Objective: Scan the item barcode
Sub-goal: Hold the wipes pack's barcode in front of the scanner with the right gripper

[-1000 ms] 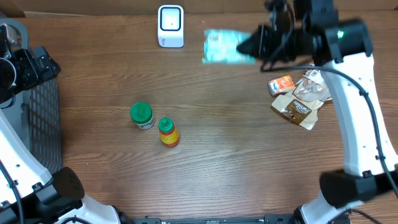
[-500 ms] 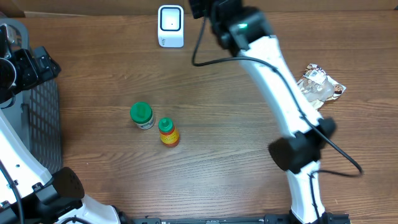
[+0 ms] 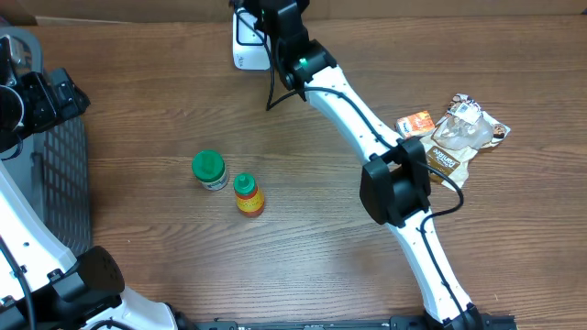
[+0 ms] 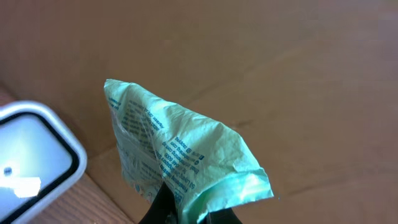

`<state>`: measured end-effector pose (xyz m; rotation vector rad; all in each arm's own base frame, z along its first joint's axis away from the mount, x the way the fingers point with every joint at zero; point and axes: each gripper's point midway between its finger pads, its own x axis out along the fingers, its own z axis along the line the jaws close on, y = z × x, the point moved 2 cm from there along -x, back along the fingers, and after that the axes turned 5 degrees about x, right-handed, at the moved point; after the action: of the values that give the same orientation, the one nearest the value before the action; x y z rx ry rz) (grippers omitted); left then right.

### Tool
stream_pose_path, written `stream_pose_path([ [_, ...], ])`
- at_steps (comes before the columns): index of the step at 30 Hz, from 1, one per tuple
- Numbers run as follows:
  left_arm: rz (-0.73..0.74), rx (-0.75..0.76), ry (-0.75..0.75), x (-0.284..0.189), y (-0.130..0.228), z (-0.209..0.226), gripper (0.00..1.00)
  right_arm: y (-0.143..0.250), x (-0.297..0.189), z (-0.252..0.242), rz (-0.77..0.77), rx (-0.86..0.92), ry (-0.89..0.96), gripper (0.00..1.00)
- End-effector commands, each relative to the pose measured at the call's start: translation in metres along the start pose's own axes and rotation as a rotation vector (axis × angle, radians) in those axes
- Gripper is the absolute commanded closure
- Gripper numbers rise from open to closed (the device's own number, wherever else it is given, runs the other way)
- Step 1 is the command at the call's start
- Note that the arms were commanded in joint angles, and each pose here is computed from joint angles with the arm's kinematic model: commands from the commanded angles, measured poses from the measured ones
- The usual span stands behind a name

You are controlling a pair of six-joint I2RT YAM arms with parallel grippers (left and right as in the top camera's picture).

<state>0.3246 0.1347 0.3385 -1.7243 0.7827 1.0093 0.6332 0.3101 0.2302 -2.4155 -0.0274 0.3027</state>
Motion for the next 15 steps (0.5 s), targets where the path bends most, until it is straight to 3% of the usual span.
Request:
stream_pose_path([
  [1, 0.009, 0.017, 0.004, 0.003, 0.000, 0.000, 0.00, -0.007, 0.000, 0.013, -0.029, -0.142, -0.014, 0.96],
  [8, 0.009, 0.017, 0.004, 0.003, 0.000, 0.000, 0.00, -0.011, -0.001, 0.027, -0.063, -0.161, -0.069, 0.96],
  [15, 0.009, 0.017, 0.004, 0.003, 0.000, 0.000, 0.00, 0.015, -0.004, 0.054, 0.018, -0.322, -0.206, 0.96],
])
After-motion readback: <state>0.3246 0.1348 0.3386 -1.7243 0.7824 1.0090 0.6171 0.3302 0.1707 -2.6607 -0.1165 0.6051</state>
